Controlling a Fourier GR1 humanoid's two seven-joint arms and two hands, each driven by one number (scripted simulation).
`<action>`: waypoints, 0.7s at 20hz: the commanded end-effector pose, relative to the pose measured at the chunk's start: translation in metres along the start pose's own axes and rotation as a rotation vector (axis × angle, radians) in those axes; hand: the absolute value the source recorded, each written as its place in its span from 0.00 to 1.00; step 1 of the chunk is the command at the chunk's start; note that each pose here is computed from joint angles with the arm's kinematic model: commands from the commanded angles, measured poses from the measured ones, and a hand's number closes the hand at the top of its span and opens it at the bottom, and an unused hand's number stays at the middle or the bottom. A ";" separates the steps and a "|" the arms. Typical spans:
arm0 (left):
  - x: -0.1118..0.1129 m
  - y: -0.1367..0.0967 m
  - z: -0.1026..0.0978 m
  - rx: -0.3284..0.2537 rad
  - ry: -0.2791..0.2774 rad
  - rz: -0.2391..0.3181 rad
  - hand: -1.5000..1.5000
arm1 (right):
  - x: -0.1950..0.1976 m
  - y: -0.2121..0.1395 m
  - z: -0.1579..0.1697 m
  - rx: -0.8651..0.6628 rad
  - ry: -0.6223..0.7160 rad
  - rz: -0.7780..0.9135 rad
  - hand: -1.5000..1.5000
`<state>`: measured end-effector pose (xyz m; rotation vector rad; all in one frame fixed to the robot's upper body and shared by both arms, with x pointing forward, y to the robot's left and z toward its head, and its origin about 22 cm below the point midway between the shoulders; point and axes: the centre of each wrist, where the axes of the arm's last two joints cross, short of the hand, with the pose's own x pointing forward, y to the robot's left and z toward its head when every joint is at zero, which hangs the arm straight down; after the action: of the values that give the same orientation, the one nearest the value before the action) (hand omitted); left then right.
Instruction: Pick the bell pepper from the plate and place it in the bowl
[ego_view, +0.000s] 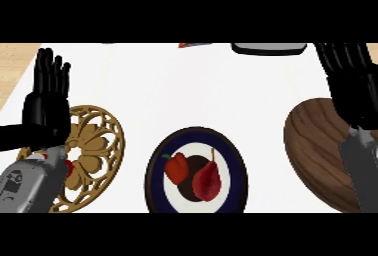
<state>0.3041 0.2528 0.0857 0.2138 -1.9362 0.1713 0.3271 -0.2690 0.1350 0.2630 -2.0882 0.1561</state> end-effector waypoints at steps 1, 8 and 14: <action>0.005 -0.010 -0.002 -0.037 0.056 -0.040 0.50 | -0.021 0.058 -0.002 0.100 0.082 0.030 1.00; -0.046 -0.016 0.050 -0.233 0.315 -0.081 0.50 | -0.049 0.108 0.035 0.338 0.231 0.524 1.00; -0.047 -0.020 0.053 -0.280 0.340 -0.073 0.50 | -0.081 0.230 0.131 0.132 0.084 0.246 0.00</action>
<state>0.2806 0.2227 0.0298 0.0883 -1.6262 -0.0787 0.2441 -0.1092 0.0196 0.0934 -1.9028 0.5328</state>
